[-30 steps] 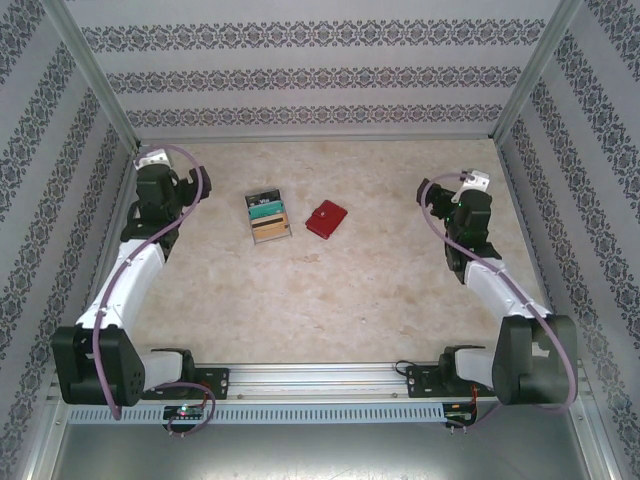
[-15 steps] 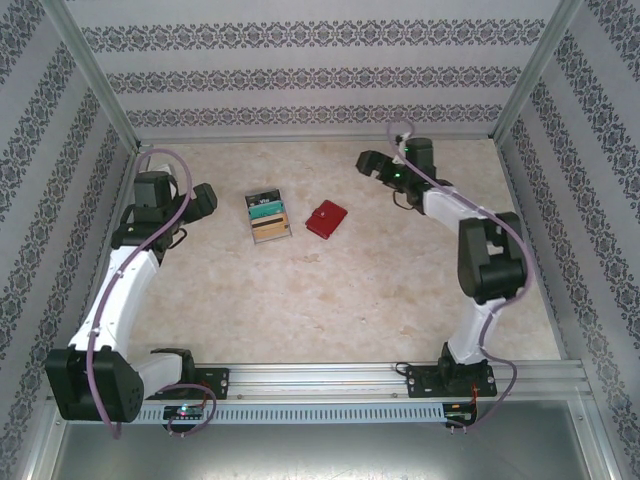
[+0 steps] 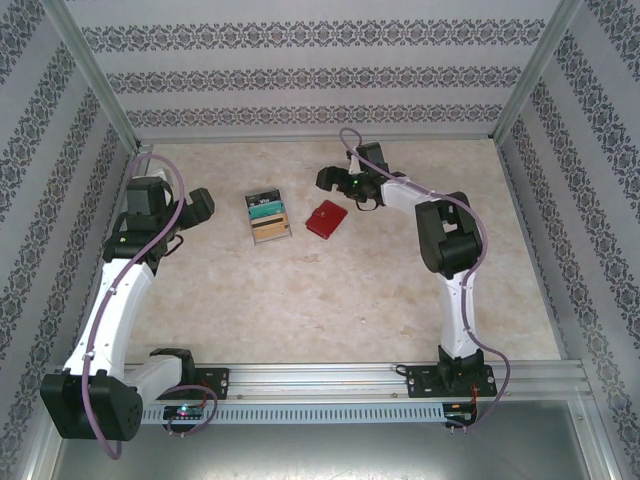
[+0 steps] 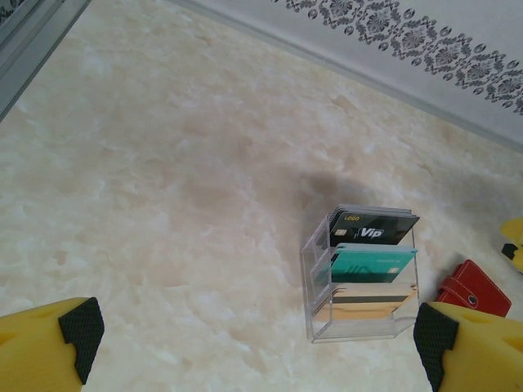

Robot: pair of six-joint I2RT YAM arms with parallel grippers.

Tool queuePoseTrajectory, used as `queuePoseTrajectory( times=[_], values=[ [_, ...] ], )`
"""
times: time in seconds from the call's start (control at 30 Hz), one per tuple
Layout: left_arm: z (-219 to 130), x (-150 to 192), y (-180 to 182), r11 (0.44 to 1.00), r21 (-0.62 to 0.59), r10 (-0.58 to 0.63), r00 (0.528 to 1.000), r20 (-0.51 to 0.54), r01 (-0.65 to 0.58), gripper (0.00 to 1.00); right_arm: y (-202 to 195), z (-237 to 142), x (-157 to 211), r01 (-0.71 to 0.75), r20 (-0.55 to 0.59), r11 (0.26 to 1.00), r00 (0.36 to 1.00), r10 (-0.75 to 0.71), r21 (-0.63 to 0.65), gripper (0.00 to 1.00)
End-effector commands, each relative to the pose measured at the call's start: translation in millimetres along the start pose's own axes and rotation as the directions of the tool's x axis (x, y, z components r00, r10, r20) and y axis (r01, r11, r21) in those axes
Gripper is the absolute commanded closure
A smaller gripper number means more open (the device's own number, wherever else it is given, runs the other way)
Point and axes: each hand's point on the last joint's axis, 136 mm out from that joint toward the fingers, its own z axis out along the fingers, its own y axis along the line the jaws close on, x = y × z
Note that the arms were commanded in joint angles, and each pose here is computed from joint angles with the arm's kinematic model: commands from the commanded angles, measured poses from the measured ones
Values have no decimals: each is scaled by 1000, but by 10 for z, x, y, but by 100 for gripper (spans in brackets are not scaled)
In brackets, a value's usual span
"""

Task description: Take the credit cards out of the card holder

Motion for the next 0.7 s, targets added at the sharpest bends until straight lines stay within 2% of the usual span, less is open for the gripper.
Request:
queuePoseTrajectory(
  times=[0.0,0.17,0.37,0.67],
  values=[
    [-27,88,-5,1000,-7,-4,999,-34,4,1,88,138,272,23,-113,999,993,-25,-23,2],
    [6,141,31,1000,-23,-9,999,-54,8,1,137,156,558,64,-179,998,982,-66,-16,2],
    [57,207,58,1000,-31,-7,997,-72,5,1,279,-101,957,55,-227,998,972,-63,-43,2],
    [213,307,46,1000,-15,8,994,-113,-9,1,537,-487,1960,98,-340,994,934,-106,-43,2]
  ],
)
